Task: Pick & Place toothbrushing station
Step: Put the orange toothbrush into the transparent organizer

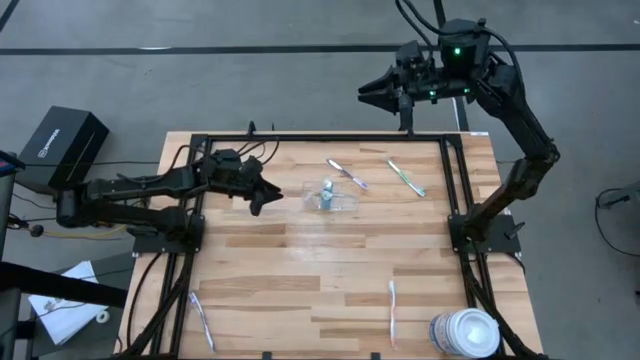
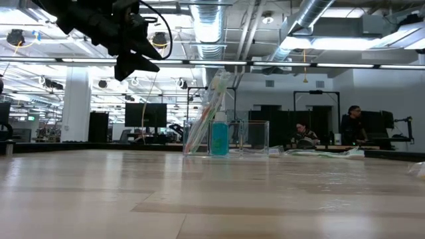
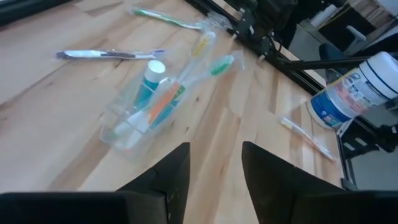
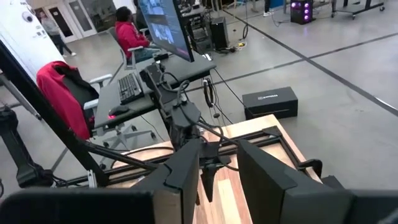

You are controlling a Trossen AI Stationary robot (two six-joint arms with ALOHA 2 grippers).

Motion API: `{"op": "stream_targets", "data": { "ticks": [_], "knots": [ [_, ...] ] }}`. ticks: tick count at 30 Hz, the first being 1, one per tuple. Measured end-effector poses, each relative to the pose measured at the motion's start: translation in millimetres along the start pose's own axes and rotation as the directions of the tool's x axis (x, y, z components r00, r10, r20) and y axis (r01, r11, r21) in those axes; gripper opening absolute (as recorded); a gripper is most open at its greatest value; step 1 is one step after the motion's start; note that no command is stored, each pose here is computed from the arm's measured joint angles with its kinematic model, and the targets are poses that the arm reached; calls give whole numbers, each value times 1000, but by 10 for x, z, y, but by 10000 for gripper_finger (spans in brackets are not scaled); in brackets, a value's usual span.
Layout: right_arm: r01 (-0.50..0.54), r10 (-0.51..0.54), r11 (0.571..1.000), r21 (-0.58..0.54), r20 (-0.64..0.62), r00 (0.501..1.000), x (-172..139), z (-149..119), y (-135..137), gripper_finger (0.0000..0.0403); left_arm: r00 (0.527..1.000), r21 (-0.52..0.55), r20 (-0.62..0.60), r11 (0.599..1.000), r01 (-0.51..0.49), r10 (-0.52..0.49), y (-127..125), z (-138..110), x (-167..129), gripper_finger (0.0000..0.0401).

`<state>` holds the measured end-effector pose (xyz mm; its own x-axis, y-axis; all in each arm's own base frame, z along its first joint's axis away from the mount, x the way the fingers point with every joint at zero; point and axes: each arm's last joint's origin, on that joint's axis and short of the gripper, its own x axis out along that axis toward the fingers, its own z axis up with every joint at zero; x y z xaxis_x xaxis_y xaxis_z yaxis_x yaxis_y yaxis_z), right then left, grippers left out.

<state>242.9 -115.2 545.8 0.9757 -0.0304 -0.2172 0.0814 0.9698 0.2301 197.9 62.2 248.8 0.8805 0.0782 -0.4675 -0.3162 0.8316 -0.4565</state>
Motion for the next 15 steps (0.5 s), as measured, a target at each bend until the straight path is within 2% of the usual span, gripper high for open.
{"op": "stream_targets", "data": {
  "ticks": [5, 15],
  "knots": [
    [10, -11, 999, -50, -21, 1000, -10, -21, -26, 103, 999, -20, 16, 999, -36, 36, 64, 26, -14, 137],
    [66, -82, 993, -95, -173, 982, -130, -171, -240, 103, 989, -108, 44, 985, -136, 141, 226, 70, -55, 136]
  ]
}}
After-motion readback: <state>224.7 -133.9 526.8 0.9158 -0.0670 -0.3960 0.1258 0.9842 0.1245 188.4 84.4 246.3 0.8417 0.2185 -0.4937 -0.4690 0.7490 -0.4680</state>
